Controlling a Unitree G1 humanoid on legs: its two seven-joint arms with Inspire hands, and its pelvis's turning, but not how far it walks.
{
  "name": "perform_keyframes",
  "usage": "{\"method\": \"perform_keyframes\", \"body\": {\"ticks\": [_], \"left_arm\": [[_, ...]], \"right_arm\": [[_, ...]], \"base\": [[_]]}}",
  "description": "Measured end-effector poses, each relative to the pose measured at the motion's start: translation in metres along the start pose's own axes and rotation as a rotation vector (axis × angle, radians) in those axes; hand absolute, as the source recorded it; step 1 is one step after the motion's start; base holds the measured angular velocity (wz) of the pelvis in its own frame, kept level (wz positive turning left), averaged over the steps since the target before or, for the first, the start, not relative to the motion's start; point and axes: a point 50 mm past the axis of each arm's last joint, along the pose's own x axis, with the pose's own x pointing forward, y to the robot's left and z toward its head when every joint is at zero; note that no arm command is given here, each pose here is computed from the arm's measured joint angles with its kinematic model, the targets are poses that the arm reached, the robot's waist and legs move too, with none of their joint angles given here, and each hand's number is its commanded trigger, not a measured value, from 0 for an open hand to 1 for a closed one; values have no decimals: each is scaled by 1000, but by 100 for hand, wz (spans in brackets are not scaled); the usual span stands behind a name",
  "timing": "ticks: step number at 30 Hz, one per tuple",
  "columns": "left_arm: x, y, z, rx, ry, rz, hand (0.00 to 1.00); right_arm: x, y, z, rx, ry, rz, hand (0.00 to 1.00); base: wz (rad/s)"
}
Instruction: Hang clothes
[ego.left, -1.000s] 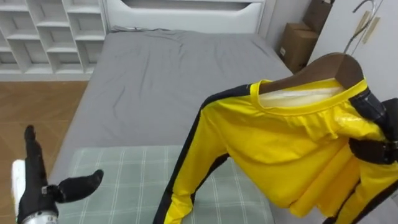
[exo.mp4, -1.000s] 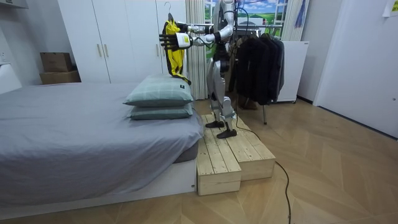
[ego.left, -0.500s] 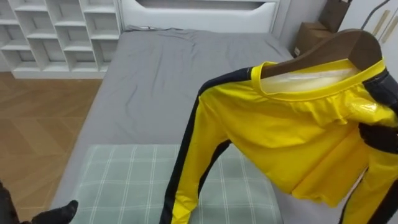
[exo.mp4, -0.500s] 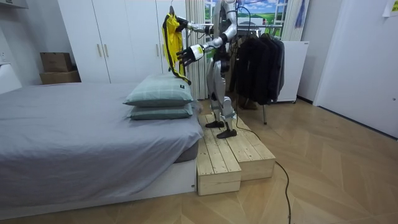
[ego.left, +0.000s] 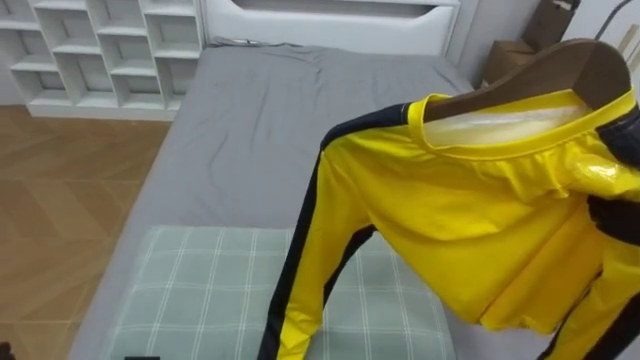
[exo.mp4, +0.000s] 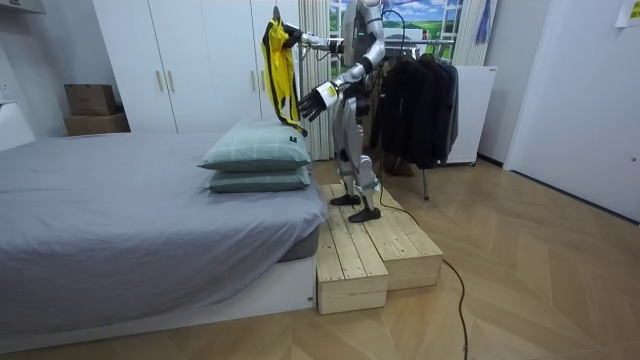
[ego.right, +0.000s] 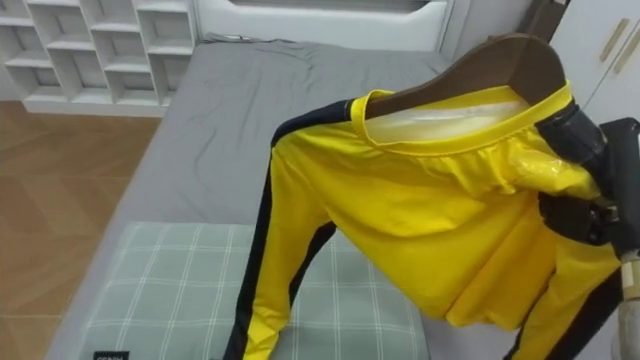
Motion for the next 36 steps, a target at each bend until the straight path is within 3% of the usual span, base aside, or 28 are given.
{"method": "perform_keyframes", "body": {"ticks": [9,16,21,36], "left_arm": [[-4,-11,1,31,-21,-89,0],[-6,-5,-8,77,0,-80,0],[-12,-11,-22,106,56,-128,0],[-17,-30,-30,136,95,-267,0]], "right_arm": [[-18,6,-14,-34,51,63,100],[-32,22,-24,-44,97,174,100],[-50,34,-35,-35,174,227,100],[-47,40,-24,-10,121,235,100]], "base": [[-25],[-123],[-81],[-66]]}}
